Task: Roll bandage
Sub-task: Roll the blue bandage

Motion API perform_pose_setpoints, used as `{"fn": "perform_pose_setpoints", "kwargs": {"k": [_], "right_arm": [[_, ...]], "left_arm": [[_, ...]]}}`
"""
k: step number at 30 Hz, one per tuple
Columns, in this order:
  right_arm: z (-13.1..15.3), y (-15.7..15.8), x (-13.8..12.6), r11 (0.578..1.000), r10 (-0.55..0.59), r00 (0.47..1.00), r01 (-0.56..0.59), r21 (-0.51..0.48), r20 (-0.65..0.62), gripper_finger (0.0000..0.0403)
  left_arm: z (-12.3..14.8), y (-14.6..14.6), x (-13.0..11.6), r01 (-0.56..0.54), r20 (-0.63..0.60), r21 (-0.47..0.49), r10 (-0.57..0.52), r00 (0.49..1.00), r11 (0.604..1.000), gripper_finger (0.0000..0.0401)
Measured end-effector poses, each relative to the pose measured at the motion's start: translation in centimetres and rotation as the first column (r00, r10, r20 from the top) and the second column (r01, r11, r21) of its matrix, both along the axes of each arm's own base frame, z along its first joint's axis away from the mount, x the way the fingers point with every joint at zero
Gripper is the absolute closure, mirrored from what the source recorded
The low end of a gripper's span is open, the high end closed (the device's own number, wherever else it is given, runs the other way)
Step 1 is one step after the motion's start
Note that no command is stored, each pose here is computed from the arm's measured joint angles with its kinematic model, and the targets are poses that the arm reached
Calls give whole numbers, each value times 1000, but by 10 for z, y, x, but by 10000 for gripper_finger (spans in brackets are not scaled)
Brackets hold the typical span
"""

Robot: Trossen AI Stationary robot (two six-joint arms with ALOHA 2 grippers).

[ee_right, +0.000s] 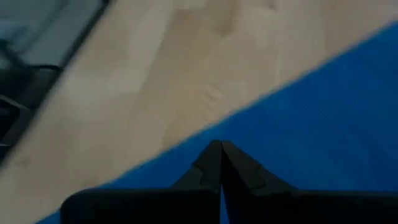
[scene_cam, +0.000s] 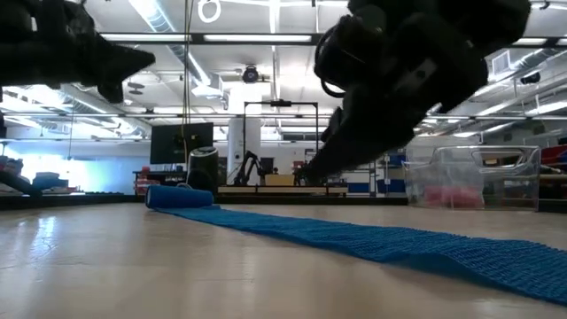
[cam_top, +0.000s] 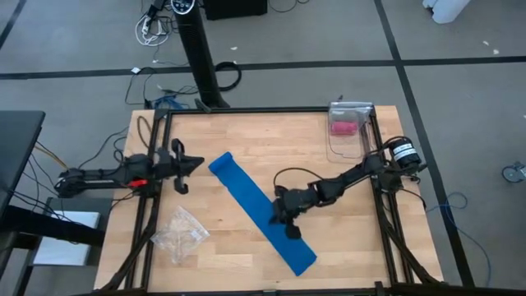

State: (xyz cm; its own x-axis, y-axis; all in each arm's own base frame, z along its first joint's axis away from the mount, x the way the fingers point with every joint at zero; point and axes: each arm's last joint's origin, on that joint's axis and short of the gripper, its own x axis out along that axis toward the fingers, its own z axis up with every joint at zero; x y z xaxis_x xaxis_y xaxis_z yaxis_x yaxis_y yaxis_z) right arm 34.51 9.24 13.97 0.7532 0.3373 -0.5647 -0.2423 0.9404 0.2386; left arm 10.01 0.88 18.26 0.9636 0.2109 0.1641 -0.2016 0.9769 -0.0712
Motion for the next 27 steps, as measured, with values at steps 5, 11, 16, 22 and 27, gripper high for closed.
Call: {"fn": "perform_pose_setpoints", "kwargs": {"k": [5, 11, 16, 22, 27], "right_arm": [[25, -15, 1, 998, 58, 997, -56, -30, 42, 392], [33, -49, -26, 987, -15, 998, 25, -159, 62, 399], [30, -73, -49, 996, -42, 988, 54, -76, 148, 397], [29, -79, -63, 993, -54, 983, 71, -97, 175, 398], [30, -85, -63, 989, -62, 980, 86, -123, 188, 394]], "left_arm": [[-10, 0, 9, -32, -105, -61, 25, 994, 998, 349], [-23, -4, 18, -50, -215, -170, 12, 977, 984, 342], [-24, -10, 24, -71, -257, -185, 21, 966, 980, 342], [-5, -19, 39, -46, -264, -289, -33, 964, 956, 342], [-8, -28, 51, -104, -318, -413, -36, 947, 905, 342]]}}
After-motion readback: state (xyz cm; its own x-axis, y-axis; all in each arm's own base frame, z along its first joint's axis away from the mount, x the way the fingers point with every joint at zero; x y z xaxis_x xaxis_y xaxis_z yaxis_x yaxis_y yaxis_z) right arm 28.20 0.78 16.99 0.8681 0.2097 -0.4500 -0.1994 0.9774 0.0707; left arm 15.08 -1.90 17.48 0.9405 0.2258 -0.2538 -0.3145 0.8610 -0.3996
